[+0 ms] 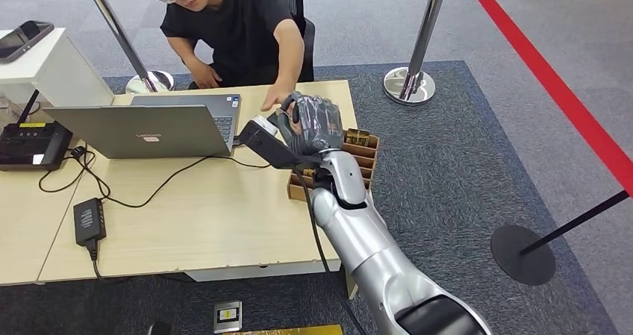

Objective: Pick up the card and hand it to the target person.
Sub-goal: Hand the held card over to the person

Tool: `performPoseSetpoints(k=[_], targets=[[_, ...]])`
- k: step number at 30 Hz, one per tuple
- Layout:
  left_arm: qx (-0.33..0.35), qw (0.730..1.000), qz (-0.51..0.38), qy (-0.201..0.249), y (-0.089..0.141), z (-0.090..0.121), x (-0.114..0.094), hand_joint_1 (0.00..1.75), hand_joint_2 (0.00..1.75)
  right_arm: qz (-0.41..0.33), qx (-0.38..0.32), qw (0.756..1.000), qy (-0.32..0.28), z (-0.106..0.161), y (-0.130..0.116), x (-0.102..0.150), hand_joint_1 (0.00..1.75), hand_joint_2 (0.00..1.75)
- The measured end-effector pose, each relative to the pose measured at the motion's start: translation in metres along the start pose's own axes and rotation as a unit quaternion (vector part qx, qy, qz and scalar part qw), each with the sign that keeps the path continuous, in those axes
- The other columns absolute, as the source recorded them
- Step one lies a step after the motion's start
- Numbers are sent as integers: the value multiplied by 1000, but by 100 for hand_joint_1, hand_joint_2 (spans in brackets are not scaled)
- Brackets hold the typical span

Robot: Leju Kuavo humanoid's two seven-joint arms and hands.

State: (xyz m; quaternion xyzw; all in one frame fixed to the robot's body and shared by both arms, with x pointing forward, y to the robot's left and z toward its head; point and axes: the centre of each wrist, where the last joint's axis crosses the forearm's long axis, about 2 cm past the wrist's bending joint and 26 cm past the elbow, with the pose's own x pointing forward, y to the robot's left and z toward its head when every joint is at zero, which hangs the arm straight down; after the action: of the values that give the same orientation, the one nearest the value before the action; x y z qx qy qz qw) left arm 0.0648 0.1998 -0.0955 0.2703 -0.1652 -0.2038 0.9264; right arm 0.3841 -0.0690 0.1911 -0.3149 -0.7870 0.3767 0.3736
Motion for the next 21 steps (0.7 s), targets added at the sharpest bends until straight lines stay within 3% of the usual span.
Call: performPoseSetpoints(k=[5,8,12,13,17,19,21], targets=[[-1,1000,-1,-1,0,0,0,0,0,5,-5,1000,0,2,2,-1,137,175],[-1,1000,-1,-1,0,0,0,0,0,10,-3,1000,2,4,4,-1,122,175],[-2,1000,-1,-1,0,0,0,0,0,16,3,1000,3,6,7,-1,69,175],[-2,1000,-1,-1,0,0,0,0,0,17,5,1000,4,7,8,-1,62,175],[-2,1000,-2,-1,0,0,0,0,0,19,10,1000,5,9,10,-2,0,175],[-2,1000,-2,-1,0,0,0,0,0,20,13,1000,7,10,11,-2,0,175],[-3,1000,-2,-1,0,0,0,0,0,20,16,1000,10,11,12,-3,0,87]])
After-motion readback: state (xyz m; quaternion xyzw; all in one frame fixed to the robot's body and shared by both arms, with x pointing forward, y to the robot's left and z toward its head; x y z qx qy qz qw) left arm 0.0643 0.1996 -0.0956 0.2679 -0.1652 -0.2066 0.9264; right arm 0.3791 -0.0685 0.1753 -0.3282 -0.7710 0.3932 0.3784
